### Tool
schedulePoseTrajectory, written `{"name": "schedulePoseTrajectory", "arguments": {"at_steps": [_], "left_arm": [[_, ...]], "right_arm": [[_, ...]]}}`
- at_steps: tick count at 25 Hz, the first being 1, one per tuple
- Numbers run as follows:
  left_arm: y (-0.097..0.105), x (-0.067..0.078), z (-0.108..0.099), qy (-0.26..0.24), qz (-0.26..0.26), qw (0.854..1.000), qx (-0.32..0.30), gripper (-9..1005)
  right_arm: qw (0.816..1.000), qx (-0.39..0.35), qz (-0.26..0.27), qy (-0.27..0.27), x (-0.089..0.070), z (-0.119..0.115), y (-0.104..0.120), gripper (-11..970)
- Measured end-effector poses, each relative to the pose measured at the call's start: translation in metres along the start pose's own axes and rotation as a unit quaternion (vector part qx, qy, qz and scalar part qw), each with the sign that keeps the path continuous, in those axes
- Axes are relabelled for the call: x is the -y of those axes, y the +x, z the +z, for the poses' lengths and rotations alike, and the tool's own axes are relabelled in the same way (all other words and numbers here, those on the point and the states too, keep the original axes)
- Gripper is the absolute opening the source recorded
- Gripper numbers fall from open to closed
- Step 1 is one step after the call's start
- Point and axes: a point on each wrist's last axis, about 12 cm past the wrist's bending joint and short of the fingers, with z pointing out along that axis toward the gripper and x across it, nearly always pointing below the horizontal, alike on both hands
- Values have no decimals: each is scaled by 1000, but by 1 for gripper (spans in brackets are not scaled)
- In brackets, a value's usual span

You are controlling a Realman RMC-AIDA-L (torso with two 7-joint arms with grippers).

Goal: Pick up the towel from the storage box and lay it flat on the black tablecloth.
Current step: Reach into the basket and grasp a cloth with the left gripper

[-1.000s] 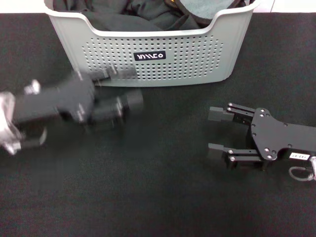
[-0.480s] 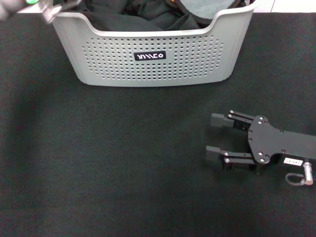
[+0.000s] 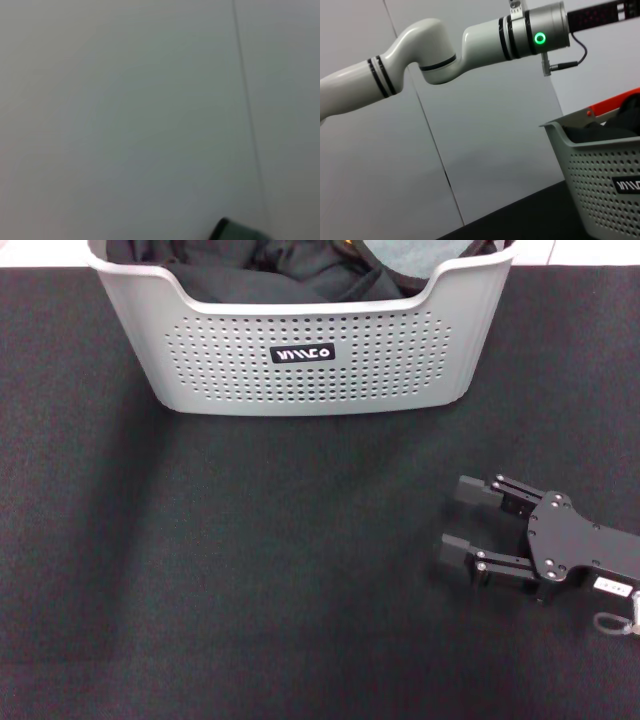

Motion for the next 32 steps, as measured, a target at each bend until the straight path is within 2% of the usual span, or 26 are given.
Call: {"name": "schedulePoseTrajectory", "arguments": {"at_steps": [3, 7, 19, 32], "left_arm": [[2, 1, 5, -26, 23, 999, -14, 645], [9, -7, 11, -49, 24, 998, -29, 633], [27, -11, 28, -74, 20, 995, -66, 560], [34, -4, 34, -67, 24, 994, -84, 440]], "right_arm": [[1000, 1, -1, 1, 1, 1, -1, 835], [1000, 0, -6, 1, 4, 4, -3, 834], [1000, -5, -14, 2, 7, 8, -5, 836], [1000, -1, -12, 7, 2, 9, 2, 835]]}}
